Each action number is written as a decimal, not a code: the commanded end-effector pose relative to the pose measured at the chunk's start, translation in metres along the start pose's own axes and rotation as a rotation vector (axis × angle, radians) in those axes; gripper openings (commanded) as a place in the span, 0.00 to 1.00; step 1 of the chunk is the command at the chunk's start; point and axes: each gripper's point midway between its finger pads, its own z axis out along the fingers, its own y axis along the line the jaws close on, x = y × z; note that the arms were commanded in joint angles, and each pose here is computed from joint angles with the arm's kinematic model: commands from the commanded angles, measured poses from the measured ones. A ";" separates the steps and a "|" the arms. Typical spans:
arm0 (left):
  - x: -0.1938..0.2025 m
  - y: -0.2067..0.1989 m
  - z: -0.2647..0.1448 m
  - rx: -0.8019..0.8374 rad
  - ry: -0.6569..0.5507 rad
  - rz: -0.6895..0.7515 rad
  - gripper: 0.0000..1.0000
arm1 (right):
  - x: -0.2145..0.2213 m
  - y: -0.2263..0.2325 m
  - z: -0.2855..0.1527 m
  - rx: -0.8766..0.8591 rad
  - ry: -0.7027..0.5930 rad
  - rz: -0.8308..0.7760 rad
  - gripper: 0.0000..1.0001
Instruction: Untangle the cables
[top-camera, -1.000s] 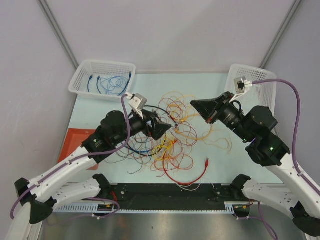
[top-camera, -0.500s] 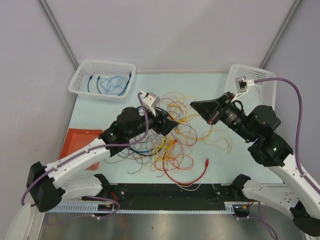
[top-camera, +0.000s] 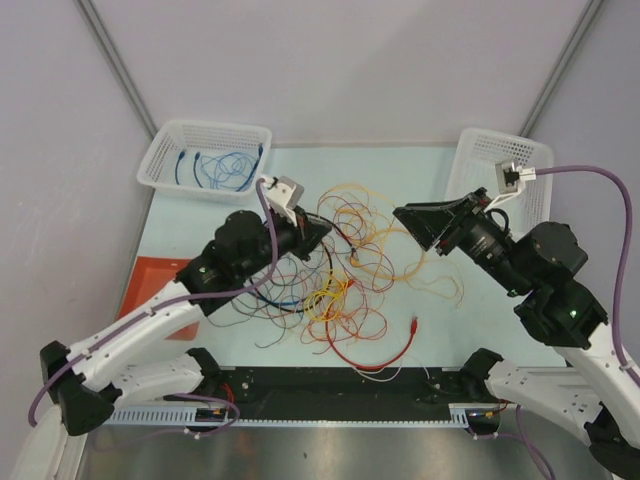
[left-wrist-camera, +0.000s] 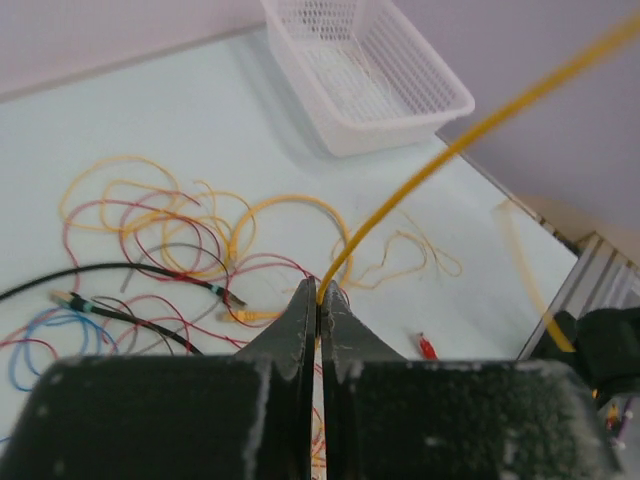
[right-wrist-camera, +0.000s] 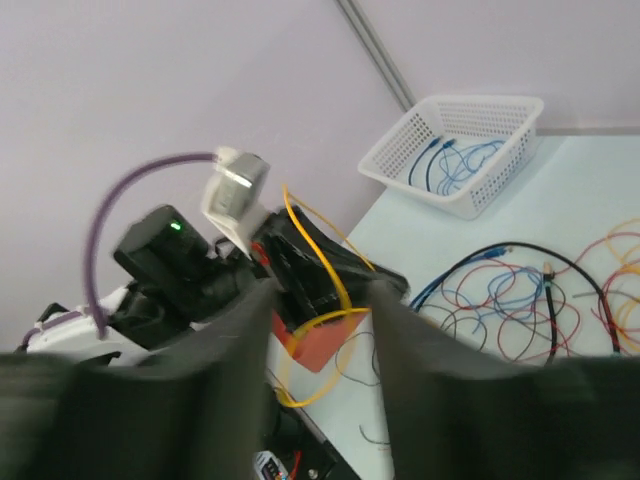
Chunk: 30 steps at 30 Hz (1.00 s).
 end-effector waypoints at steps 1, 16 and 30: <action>-0.111 -0.006 -0.044 -0.090 -0.196 0.055 0.00 | -0.018 -0.008 -0.014 0.073 -0.056 -0.062 0.69; -0.208 0.058 -0.147 -0.648 -0.233 0.063 0.00 | -0.006 -0.046 -0.028 0.244 -0.024 -0.124 1.00; -0.113 0.128 -0.232 -1.044 -0.254 -0.135 0.00 | 0.014 -0.049 -0.019 0.214 0.022 -0.095 0.99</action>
